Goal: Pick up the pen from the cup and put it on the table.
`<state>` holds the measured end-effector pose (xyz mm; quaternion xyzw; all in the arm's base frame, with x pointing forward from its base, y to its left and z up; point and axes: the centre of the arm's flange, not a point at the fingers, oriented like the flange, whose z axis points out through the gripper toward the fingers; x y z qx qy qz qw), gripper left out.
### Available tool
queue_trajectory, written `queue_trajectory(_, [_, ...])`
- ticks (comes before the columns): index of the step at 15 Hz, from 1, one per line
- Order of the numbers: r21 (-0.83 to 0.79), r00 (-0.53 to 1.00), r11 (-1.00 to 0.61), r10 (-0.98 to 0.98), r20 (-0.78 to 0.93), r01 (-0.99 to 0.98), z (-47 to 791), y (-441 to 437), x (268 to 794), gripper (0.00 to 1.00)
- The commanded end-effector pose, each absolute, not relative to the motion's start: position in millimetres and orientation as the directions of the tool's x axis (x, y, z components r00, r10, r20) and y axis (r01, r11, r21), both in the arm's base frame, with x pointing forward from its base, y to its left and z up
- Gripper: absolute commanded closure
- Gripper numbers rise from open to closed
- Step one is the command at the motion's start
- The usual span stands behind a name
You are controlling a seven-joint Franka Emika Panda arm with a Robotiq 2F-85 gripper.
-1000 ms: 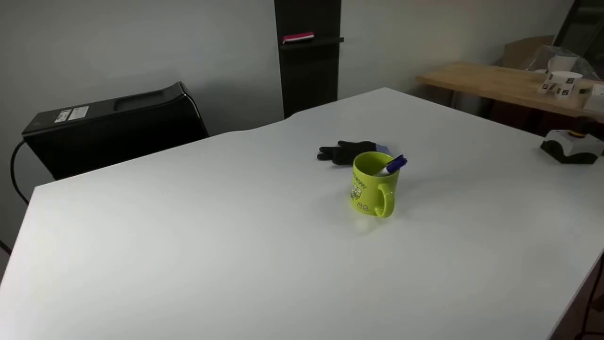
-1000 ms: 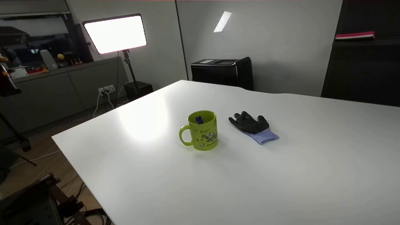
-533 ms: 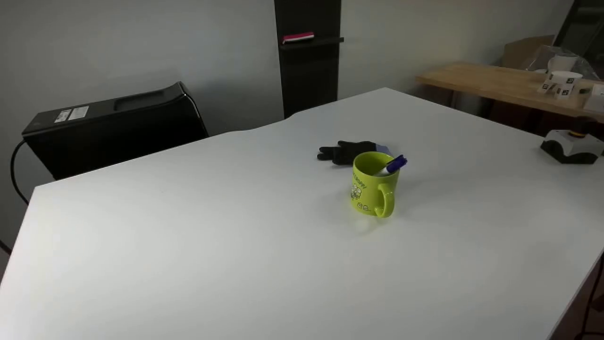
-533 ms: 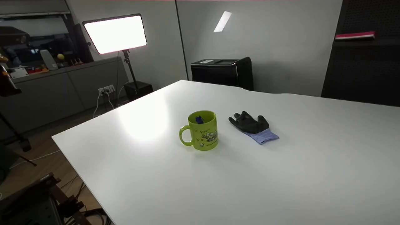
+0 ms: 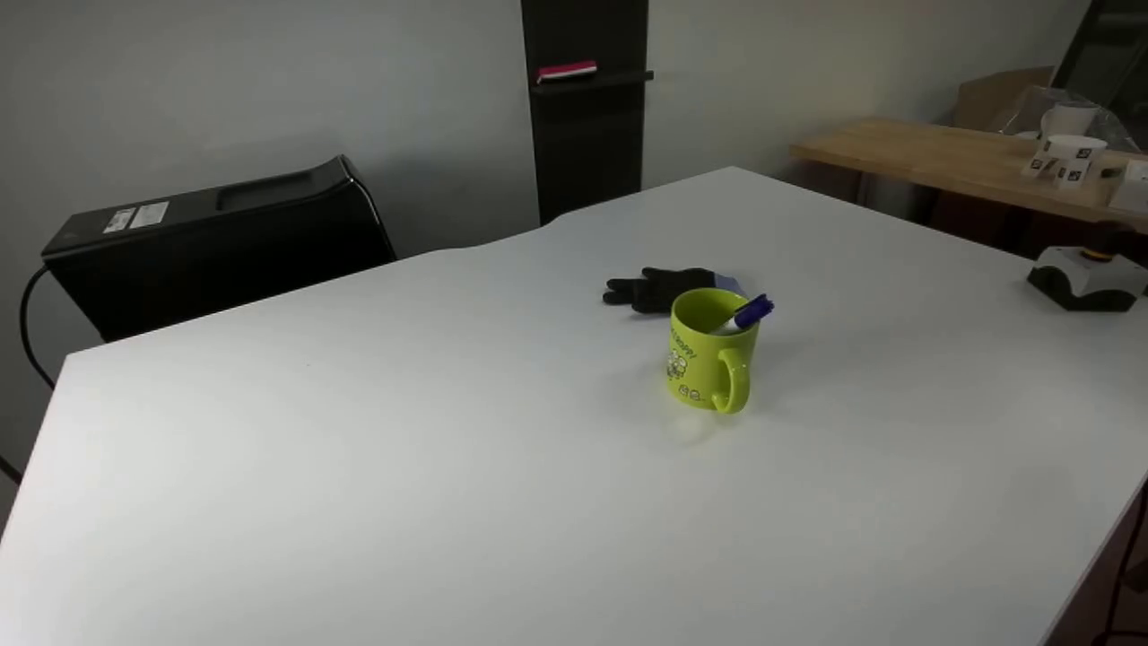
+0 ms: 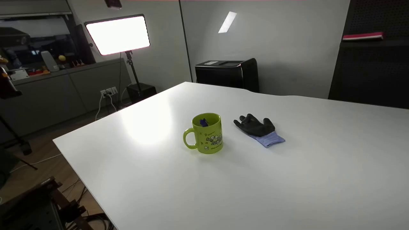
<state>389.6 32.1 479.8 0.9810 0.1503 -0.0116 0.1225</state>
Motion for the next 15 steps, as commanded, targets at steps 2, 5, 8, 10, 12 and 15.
queue_trajectory(2, [0.196, 0.908, -0.888, 0.417, -0.041, 0.417, 463.0, -1.3, 414.5, 0.00])
queue_trajectory(5, [0.152, 0.869, -0.857, 0.492, -0.049, 0.493, 451.2, -17.2, 430.8, 0.00])
queue_trajectory(8, [0.156, 0.843, -0.829, 0.533, -0.065, 0.537, 433.7, -25.4, 445.7, 0.00])
queue_trajectory(10, [0.164, 0.840, -0.824, 0.539, -0.070, 0.542, 420.0, -25.6, 455.5, 0.00])
queue_trajectory(12, [0.159, 0.842, -0.827, 0.533, -0.080, 0.539, 414.9, -30.3, 462.4, 0.00])
queue_trajectory(15, [0.140, 0.870, -0.859, 0.479, -0.119, 0.492, 396.5, -39.0, 476.2, 0.00])
